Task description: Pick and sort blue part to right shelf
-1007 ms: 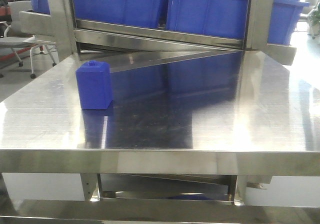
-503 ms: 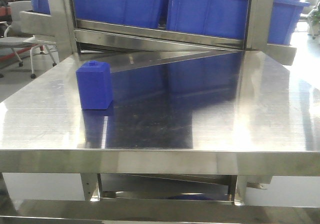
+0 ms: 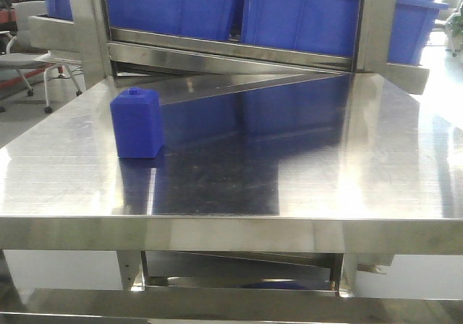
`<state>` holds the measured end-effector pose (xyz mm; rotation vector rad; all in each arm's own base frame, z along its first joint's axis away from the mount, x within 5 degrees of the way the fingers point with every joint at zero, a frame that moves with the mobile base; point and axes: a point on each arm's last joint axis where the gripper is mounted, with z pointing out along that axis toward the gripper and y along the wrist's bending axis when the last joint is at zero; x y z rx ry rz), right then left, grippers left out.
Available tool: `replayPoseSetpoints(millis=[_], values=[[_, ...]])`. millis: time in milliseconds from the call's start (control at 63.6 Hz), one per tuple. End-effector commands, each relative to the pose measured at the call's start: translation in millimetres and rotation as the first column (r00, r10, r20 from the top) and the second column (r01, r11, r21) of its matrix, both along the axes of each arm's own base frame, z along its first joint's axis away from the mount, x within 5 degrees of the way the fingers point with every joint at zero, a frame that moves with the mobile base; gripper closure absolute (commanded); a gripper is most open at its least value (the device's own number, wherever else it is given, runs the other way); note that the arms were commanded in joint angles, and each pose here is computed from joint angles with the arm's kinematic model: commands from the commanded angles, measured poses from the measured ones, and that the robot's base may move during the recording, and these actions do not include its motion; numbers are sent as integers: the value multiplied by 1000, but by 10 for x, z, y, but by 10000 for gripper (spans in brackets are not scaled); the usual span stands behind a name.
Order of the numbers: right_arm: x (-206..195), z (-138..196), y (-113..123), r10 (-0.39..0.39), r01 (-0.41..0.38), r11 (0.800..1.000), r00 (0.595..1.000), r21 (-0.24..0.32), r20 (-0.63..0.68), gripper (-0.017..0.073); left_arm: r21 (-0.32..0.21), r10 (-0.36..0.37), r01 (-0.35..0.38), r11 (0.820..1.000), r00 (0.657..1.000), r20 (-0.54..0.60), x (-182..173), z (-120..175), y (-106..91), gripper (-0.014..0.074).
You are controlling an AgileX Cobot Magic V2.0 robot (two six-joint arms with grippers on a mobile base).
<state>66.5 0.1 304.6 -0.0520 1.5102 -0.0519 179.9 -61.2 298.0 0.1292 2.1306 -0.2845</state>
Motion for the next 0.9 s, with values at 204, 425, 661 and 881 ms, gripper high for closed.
replayPoseSetpoints(millis=[204, 425, 661, 881], values=[[-18, 168, -5, -8, 9, 1000, 994, -13, 110, 177, 4, 27, -27, 1000, 975, -222, 621, 354, -495, -54], [-18, 168, -5, -8, 9, 1000, 994, -13, 110, 177, 75, 129, -107, 991, 881, -456, 1032, 416, -750, -54], [-18, 168, -5, -8, 9, 1000, 994, -13, 110, 177, 75, 139, -117, 990, 836, -531, 1434, 477, -995, -54], [-18, 168, -5, -8, 9, 1000, 994, -13, 110, 177, 106, 159, -119, 987, 807, -568, 1712, 388, -1137, -53]])
